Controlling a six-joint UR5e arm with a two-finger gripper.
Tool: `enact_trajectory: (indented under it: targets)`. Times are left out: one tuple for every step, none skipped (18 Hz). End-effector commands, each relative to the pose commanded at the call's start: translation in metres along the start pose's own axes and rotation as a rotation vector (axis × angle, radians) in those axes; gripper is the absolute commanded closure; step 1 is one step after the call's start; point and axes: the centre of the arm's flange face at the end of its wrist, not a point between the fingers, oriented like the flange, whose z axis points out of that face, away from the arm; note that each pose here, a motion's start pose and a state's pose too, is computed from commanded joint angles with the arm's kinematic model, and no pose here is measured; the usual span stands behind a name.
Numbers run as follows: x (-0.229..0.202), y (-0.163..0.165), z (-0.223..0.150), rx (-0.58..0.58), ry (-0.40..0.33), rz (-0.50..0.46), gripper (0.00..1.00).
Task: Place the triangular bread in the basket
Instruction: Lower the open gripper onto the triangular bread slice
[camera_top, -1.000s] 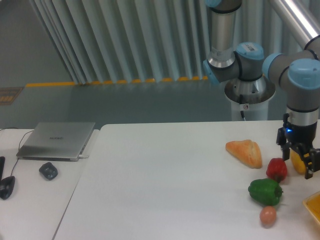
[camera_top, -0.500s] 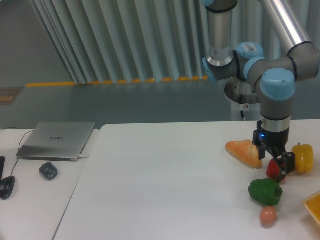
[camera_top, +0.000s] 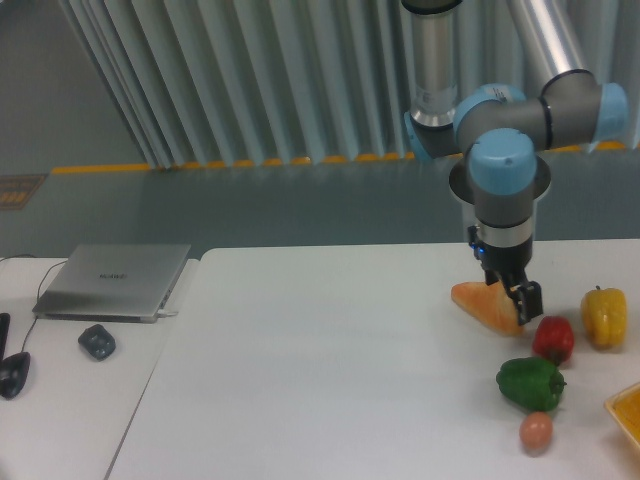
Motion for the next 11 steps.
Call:
enact_trajectory:
  targets:
    - [0.000, -0.002, 0.004, -0.027, -0.003, 0.016, 0.00]
    - [0.002, -0.007, 0.007, -0.054, -0.004, 0.055, 0.00]
    - [0.002, -0.014, 0.016, -0.087, 0.005, 0.111, 0.00]
    - [0.003, -0.015, 0.017, -0.098, 0.006, 0.133, 0.00]
    - [0.001, -0.017, 0.021, -0.102, 0.010, 0.158, 0.00]
    - [-0.002, -0.018, 0.023, -0.102, 0.011, 0.186, 0.00]
    - [-0.003, -0.019, 0.023, -0.100, 0.003, 0.206, 0.00]
    - [-0.002, -0.025, 0.026, -0.097, -0.009, 0.226, 0.00]
    - [0.000, -0.030, 0.025, -0.099, -0.020, 0.240, 0.00]
    - [0.001, -0.032, 0.026, -0.101, -0.018, 0.248, 0.00]
    - [0.002, -0.031, 0.029, -0.110, -0.014, 0.253, 0.00]
